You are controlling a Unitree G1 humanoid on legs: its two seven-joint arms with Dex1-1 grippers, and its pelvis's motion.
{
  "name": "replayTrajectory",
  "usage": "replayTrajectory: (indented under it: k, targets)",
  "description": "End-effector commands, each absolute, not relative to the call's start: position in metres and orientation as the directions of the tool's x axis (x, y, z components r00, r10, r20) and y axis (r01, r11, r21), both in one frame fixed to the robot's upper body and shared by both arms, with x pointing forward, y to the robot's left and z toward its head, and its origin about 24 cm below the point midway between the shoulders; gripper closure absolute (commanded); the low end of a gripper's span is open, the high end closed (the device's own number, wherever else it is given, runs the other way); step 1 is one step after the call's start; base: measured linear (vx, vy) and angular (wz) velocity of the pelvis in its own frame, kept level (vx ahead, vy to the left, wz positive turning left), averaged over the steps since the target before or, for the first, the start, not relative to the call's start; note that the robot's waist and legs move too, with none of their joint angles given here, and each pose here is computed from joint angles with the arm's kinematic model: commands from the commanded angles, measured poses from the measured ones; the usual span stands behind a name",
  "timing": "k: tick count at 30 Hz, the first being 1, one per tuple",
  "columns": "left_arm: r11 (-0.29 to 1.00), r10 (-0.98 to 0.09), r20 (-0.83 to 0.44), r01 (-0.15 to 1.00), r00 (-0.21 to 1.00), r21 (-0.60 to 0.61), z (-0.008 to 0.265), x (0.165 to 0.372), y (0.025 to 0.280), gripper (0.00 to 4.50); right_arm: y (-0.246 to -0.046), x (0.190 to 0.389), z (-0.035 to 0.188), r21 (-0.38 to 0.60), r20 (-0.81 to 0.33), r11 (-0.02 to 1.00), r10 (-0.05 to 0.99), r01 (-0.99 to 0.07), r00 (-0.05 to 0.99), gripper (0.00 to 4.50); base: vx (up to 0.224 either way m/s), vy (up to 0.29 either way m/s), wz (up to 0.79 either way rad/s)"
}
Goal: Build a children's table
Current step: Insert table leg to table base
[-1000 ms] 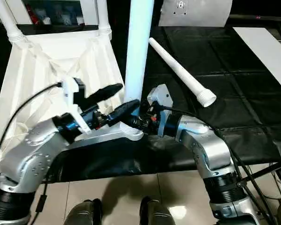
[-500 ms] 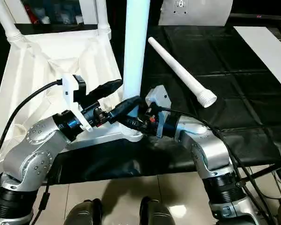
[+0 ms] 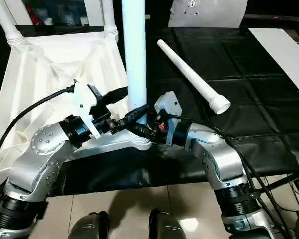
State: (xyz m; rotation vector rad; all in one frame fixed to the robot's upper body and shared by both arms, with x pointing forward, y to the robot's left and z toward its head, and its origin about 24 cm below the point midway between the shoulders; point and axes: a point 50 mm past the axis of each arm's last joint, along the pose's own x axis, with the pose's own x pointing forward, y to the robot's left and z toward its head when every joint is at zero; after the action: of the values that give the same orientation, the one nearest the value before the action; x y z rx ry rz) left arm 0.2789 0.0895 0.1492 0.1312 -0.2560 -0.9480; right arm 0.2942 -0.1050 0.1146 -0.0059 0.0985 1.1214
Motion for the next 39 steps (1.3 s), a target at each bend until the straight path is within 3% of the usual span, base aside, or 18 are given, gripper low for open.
replayTrajectory:
  k: [1,4,10,25,39]
  targets:
    - [0.599,-0.801,0.161,0.772,0.576,0.215,0.150,0.282,0.093,1.78,-0.103,0.292,0.115,0.029,-0.076,0.415,0.908,-0.909,0.412,2.57,0.000,0.000,0.00]
    - [0.600,-0.784,0.224,0.799,0.579,0.034,0.154,0.280,0.090,1.98,-0.104,0.292,0.115,0.029,-0.077,0.416,0.908,-0.909,0.413,2.57,0.000,0.000,0.00]
    - [0.546,-0.784,0.297,0.833,0.545,-0.086,0.160,0.275,0.083,2.50,-0.104,0.292,0.116,0.025,-0.078,0.418,0.907,-0.908,0.415,2.57,0.000,0.000,0.00]
    - [0.544,-0.809,0.239,0.838,0.537,-0.043,0.159,0.275,0.079,2.58,-0.103,0.295,0.117,0.023,-0.072,0.420,0.906,-0.907,0.418,2.57,0.000,0.000,0.00]
    - [0.568,-0.778,0.272,0.819,0.566,-0.080,0.170,0.282,0.087,2.58,-0.104,0.300,0.119,0.023,-0.064,0.453,0.890,-0.891,0.451,2.57,0.000,0.000,0.00]
